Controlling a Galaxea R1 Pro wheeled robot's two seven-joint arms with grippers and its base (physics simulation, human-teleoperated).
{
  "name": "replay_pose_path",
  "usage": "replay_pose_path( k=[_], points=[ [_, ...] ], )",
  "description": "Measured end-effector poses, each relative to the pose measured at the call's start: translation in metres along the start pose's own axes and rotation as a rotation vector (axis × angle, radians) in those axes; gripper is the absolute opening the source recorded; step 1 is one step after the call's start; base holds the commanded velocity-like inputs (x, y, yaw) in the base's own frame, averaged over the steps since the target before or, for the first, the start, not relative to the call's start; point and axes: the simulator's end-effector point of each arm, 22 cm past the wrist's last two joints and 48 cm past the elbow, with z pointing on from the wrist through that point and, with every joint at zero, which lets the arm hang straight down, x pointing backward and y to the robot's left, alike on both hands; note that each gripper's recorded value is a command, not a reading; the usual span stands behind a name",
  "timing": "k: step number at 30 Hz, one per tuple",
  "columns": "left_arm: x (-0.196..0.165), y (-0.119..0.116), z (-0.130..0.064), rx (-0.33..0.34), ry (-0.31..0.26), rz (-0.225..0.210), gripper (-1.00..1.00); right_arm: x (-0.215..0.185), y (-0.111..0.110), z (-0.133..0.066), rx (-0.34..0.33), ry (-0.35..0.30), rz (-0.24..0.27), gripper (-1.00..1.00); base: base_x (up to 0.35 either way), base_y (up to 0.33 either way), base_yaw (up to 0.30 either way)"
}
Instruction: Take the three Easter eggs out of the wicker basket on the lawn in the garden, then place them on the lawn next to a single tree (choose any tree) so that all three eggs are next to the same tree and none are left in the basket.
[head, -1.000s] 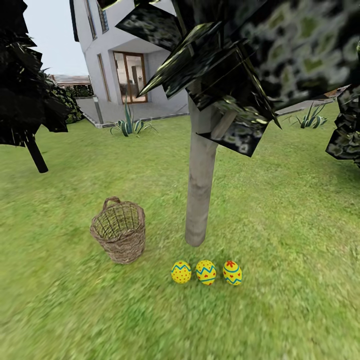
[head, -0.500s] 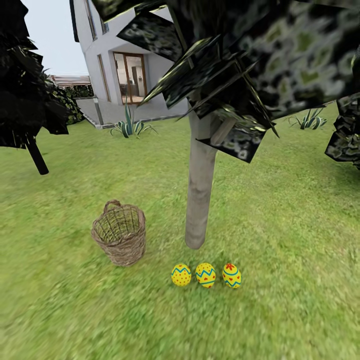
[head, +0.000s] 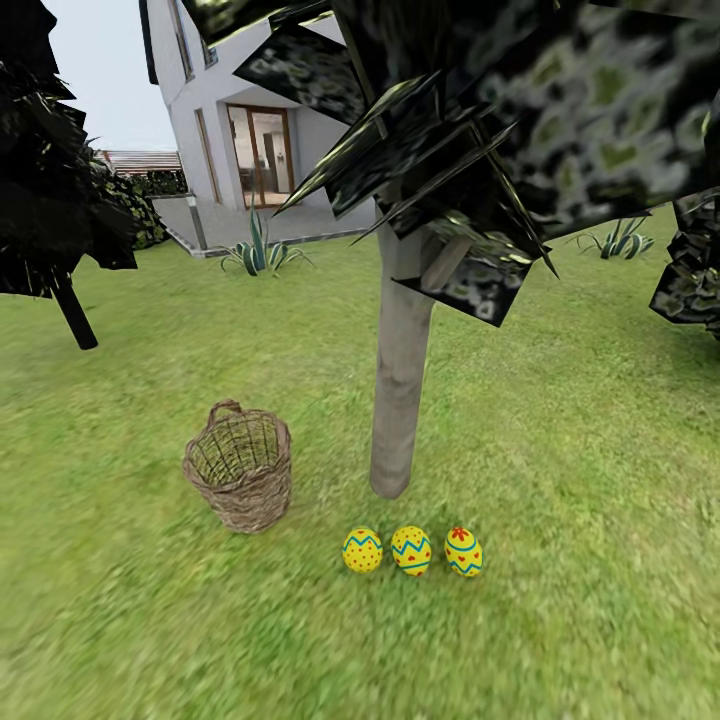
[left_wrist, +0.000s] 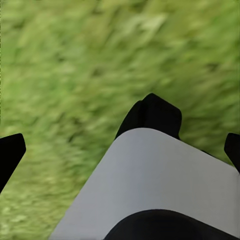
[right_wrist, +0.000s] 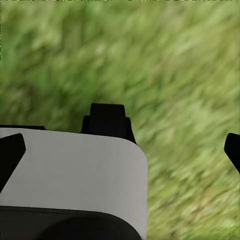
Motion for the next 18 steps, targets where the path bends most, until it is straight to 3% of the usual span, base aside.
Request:
replay_pose_path(
  k=[18],
  points=[
    [0.003, 0.001, 0.001, -0.004, 0.008, 0.001, 1.00, 0.021, 0.002, 0.001, -0.002, 0.031, -0.003, 1.00, 0.000, 0.000, 0.000]
  ],
)
